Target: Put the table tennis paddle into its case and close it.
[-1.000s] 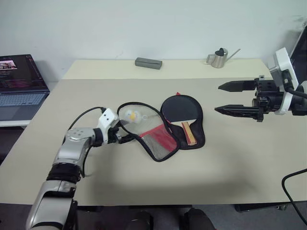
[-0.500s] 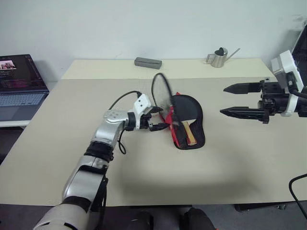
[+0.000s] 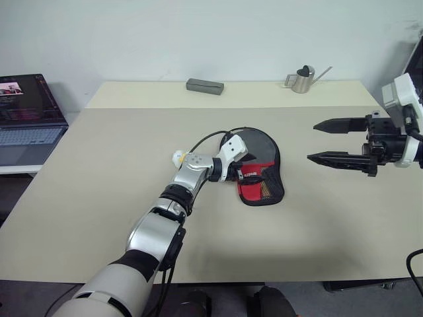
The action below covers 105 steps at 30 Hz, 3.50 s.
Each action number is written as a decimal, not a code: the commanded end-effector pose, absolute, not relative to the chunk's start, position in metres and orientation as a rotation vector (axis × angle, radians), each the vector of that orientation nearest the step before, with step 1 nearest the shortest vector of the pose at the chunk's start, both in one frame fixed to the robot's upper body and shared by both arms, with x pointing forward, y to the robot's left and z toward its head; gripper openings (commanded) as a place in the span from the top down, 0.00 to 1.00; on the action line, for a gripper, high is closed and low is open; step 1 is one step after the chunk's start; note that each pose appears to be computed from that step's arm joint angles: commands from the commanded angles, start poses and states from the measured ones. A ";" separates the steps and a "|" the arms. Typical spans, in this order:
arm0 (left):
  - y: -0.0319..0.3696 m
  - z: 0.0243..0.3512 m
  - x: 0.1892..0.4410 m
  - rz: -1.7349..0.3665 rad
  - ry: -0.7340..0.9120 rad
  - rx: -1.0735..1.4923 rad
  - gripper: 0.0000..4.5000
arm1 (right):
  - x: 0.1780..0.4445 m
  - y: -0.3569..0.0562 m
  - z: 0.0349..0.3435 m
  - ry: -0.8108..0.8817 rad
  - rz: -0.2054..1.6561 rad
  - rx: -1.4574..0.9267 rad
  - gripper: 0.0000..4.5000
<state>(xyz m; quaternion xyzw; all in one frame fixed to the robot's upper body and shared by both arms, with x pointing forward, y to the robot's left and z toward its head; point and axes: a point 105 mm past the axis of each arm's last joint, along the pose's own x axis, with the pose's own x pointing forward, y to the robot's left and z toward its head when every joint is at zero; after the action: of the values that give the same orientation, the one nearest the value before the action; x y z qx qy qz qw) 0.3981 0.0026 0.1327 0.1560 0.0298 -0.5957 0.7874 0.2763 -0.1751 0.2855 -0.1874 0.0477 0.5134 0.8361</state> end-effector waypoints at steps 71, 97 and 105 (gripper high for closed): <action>0.160 0.211 0.325 -1.015 -0.034 0.359 0.05 | 0.407 -0.144 0.112 0.501 0.507 -0.018 0.00; 0.199 0.182 0.303 -1.006 0.141 0.409 0.05 | 0.392 -0.110 0.106 0.573 0.513 0.128 1.00; 0.194 0.171 0.274 -1.127 0.211 0.408 0.05 | 0.364 -0.093 0.106 0.628 0.526 0.199 1.00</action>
<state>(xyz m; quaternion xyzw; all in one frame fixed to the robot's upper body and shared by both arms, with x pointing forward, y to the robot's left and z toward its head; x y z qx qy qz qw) 0.2798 0.1968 0.1570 0.1756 0.1206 -0.5194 0.8275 0.3740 -0.1025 0.1090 0.0907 0.2895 0.2363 0.9231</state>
